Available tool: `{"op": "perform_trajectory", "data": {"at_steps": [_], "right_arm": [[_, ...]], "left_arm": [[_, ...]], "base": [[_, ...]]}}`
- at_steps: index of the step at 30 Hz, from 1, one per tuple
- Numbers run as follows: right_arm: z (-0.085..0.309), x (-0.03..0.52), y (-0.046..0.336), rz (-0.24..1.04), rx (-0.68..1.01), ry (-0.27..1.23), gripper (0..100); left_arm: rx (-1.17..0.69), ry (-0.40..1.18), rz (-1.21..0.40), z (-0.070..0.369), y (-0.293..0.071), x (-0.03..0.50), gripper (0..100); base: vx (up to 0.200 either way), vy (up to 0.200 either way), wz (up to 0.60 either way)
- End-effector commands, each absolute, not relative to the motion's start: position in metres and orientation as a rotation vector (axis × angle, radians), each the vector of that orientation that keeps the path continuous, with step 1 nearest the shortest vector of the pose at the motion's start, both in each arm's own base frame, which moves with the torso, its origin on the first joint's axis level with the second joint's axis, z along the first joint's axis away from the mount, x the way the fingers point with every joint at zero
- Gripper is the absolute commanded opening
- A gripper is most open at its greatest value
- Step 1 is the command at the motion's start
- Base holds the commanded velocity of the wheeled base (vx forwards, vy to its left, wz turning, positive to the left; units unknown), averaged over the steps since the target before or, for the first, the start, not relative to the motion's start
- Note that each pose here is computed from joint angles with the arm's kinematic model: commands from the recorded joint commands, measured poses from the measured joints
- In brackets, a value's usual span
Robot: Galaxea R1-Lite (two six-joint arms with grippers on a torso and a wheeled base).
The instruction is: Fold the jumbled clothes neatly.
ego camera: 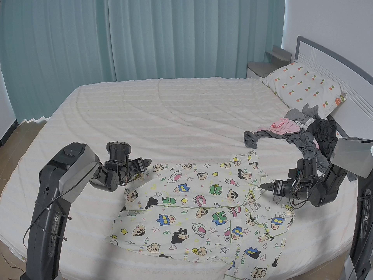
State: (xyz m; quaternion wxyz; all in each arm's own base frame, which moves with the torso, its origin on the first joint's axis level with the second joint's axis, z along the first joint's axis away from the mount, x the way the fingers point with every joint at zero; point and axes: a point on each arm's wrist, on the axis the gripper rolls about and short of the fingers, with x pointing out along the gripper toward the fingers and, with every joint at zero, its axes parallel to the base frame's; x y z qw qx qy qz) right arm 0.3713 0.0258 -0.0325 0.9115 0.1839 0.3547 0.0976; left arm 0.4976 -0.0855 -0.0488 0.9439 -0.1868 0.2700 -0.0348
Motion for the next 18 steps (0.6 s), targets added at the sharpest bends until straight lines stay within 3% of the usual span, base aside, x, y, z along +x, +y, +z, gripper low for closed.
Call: {"op": "perform_trajectory", "data": {"at_steps": [1,12,18], "right_arm": [[-0.032,0.371,0.026,0.202,0.379,0.73,100],[-0.033,0.37,0.027,0.203,0.378,0.736,100],[-0.035,0.369,0.029,0.206,0.375,0.742,100]], "left_arm": [[-0.379,0.564,-0.063,-0.062,-0.085,0.499,0],[-0.378,0.399,0.051,-0.028,-0.076,0.522,0],[-0.376,0.387,0.079,-0.022,-0.07,0.532,0]], "base": [[0.0,0.0,0.0],[0.0,0.0,0.0],[0.0,0.0,0.0]]}}
